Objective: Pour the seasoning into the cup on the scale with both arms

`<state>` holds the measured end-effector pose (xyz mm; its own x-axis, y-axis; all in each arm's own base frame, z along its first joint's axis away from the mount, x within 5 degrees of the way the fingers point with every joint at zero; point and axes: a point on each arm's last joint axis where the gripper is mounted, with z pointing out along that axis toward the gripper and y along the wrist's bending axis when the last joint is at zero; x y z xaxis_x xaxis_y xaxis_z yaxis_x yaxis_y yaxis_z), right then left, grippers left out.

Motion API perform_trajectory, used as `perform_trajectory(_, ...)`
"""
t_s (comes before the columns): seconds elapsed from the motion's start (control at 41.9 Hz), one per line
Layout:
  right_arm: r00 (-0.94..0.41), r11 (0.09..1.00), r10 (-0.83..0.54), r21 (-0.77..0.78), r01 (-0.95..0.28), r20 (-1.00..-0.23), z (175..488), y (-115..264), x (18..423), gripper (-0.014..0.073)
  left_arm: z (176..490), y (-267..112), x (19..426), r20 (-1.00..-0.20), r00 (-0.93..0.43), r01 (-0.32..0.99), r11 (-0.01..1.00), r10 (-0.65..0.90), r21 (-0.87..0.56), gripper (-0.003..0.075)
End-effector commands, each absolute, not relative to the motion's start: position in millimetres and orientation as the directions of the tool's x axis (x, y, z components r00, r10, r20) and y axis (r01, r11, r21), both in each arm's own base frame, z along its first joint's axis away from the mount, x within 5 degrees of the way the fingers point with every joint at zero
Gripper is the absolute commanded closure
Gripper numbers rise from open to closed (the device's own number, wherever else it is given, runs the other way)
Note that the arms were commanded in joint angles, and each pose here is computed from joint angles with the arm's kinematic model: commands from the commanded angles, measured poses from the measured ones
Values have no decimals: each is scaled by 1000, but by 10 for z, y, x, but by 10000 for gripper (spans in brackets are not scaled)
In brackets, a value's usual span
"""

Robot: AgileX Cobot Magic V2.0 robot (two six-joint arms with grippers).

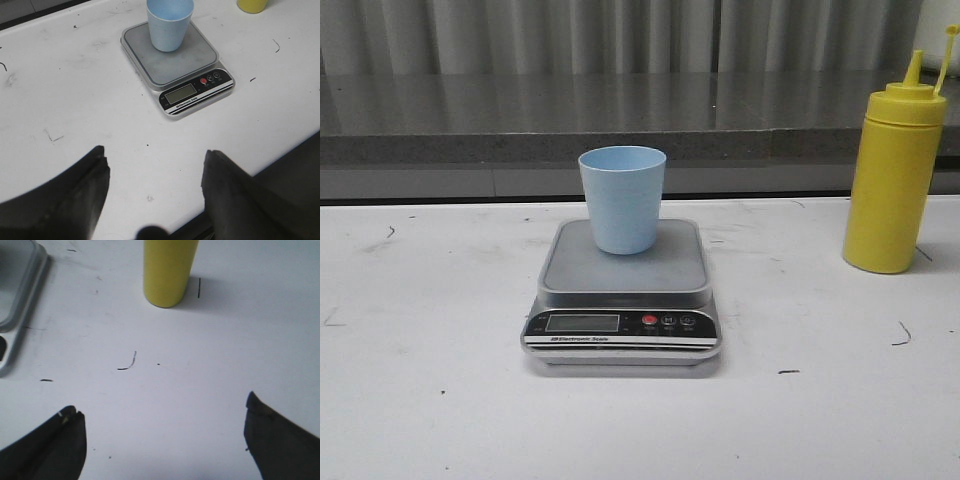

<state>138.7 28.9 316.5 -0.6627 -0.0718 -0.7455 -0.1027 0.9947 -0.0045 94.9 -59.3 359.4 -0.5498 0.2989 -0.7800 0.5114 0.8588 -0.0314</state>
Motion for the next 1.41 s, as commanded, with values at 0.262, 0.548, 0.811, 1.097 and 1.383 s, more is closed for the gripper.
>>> perform_trajectory(0.262,-548,983,-55,50,-175,-835,3518,158,746,-60,3729,-621,967,-836,-486,521,853,254,-43,312)
perform_trajectory(0.548,-519,978,-130,-22,-209,-845,3515,52,478,-60,3729,-621,967,-836,-486,521,853,254,-43,312)
perform_trajectory(0.811,-485,977,-127,-23,-214,-865,3543,54,476,-60,3729,-621,967,-836,-486,521,853,254,-43,312)
perform_trajectory(1.097,-451,976,-113,-14,-215,-885,3576,63,493,-40,3735,-624,971,-841,-480,521,853,250,-43,314)
perform_trajectory(1.383,-446,978,-88,7,-207,-891,3581,67,500,393,3735,-624,971,-841,-480,521,853,250,-43,620)
